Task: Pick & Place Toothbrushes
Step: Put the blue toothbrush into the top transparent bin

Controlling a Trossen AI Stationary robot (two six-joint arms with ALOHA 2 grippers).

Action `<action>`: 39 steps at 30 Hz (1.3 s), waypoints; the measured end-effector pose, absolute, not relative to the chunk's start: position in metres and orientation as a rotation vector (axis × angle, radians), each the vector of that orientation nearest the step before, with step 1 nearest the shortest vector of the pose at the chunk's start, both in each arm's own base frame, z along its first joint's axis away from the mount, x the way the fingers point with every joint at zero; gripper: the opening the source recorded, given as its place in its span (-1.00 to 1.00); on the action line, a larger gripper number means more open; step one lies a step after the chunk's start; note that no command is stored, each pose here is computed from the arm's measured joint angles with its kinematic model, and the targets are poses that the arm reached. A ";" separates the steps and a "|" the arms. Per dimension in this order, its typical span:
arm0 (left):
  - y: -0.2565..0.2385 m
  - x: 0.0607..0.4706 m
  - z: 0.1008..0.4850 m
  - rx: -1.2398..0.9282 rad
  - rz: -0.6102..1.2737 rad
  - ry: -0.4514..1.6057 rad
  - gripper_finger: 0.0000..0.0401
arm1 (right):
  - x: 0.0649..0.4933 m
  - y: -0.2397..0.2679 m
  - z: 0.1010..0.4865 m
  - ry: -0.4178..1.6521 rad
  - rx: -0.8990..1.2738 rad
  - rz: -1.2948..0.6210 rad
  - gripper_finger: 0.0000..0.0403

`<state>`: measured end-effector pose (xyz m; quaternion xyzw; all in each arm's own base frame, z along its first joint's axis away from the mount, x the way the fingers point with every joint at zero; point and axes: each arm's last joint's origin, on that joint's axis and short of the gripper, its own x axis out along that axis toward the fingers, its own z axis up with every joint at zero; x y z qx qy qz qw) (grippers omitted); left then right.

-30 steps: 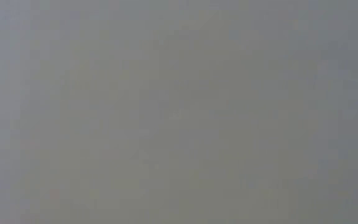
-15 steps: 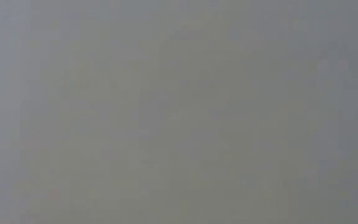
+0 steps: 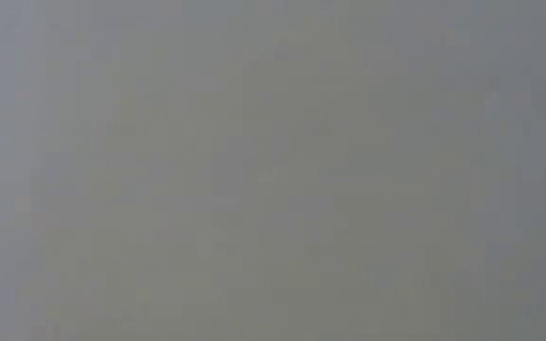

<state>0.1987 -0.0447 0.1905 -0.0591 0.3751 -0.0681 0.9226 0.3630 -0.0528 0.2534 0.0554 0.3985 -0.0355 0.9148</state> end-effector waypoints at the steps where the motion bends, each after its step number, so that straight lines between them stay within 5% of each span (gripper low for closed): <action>1: -0.045 0.199 0.191 -0.098 -0.147 0.757 -0.49 | 0.363 -0.053 0.253 0.822 0.114 -0.073 0.07; 18: -0.044 0.206 0.187 0.133 -0.172 0.721 -0.49 | 0.362 -0.053 0.253 0.832 0.115 -0.073 0.07; 26: -0.045 0.198 0.174 -0.049 -0.199 0.793 -0.49 | 0.362 -0.053 0.253 0.832 0.115 -0.073 0.07; 32: -0.058 0.185 0.162 -0.293 -0.430 0.926 -0.49 | 0.362 -0.053 0.253 0.832 0.115 -0.073 0.07; 39: -0.085 0.171 0.156 -0.270 -0.485 0.991 -0.49 | 0.362 -0.053 0.253 0.831 0.115 -0.073 0.07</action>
